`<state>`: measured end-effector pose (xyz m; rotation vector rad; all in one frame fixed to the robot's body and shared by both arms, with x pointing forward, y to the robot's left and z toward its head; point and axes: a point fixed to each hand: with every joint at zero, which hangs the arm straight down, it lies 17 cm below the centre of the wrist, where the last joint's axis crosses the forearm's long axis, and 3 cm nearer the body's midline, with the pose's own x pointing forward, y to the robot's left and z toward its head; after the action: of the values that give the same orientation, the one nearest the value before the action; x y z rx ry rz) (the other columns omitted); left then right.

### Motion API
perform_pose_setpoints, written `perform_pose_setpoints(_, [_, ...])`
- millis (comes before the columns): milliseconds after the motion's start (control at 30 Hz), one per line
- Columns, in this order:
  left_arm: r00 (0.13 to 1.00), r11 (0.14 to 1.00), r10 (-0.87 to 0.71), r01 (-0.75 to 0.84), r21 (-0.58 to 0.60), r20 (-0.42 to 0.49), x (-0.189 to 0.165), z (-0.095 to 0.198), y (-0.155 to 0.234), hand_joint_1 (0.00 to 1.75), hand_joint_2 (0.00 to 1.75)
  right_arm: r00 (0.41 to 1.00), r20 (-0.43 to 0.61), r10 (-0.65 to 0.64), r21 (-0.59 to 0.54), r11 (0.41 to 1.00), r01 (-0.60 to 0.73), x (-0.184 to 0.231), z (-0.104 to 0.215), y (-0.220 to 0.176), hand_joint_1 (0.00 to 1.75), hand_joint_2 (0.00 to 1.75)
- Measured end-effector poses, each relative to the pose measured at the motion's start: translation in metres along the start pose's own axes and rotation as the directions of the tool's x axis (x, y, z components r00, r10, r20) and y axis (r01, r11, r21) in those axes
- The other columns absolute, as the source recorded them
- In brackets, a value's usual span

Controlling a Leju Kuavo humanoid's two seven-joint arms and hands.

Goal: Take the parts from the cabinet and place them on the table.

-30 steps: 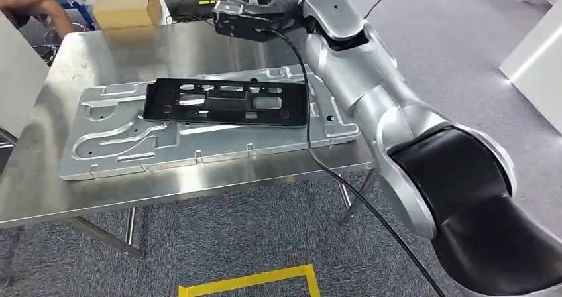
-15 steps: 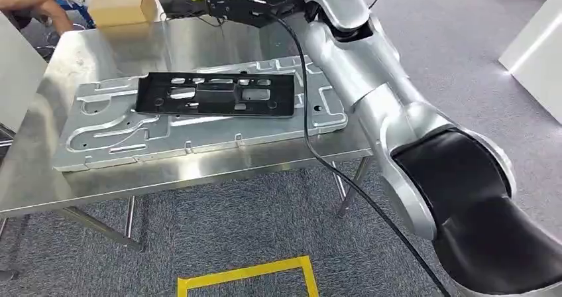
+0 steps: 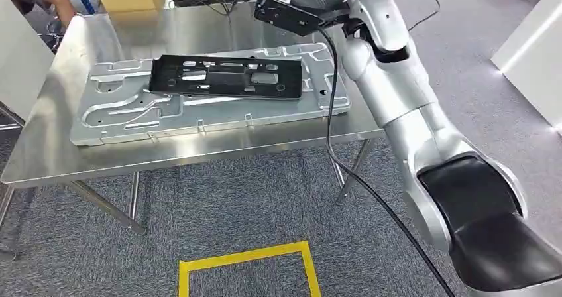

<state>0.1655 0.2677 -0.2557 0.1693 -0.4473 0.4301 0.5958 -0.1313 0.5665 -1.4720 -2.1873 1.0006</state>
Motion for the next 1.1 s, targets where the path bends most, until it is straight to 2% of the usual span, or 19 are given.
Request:
perform_pose_setpoints(100, [1.000, 1.000, -0.001, 0.001, 0.001, -0.001, 0.000, 0.000, 0.000, 0.00, 0.00, 1.000, -0.024, -0.008, -0.035, 0.999, 0.007, -0.014, 0.020, -0.002, 0.00, 0.00])
perform_pose_setpoints(300, [1.000, 1.000, -0.006, 0.006, 0.003, -0.009, -0.003, 0.000, 0.001, 0.00, 0.00, 0.995, -0.088, -0.042, -0.061, 0.997, 0.037, -0.051, 0.081, 0.013, 0.00, 0.00])
perform_pose_setpoints(433, [1.000, 1.000, -0.009, 0.009, 0.001, -0.007, -0.002, 0.000, 0.000, 0.00, 0.00, 0.991, -0.126, -0.037, -0.053, 0.998, 0.031, -0.073, 0.113, 0.021, 0.00, 0.00])
perform_pose_setpoints(667, [1.000, 1.000, -0.010, 0.010, 0.000, -0.001, 0.002, -0.001, -0.001, 0.00, 0.00, 0.989, -0.142, -0.027, -0.072, 0.997, 0.017, -0.086, 0.122, 0.013, 0.00, 0.00])
perform_pose_setpoints(700, [1.000, 1.000, -0.015, 0.015, -0.005, 0.002, 0.005, -0.001, -0.004, 0.00, 0.00, 0.987, -0.162, 0.000, -0.094, 0.995, -0.015, -0.107, 0.132, -0.002, 0.00, 0.00])
perform_pose_setpoints(767, [1.000, 1.000, -0.017, 0.017, -0.010, 0.009, 0.010, -0.002, -0.007, 0.00, 0.00, 0.984, -0.177, 0.016, -0.102, 0.994, -0.035, -0.119, 0.140, -0.009, 0.00, 0.00])
perform_pose_setpoints(1100, [1.000, 1.000, -0.015, 0.015, -0.012, 0.008, 0.011, -0.001, -0.010, 0.00, 0.00, 0.974, -0.227, -0.006, -0.078, 0.997, -0.012, -0.145, 0.174, 0.002, 0.00, 0.00])
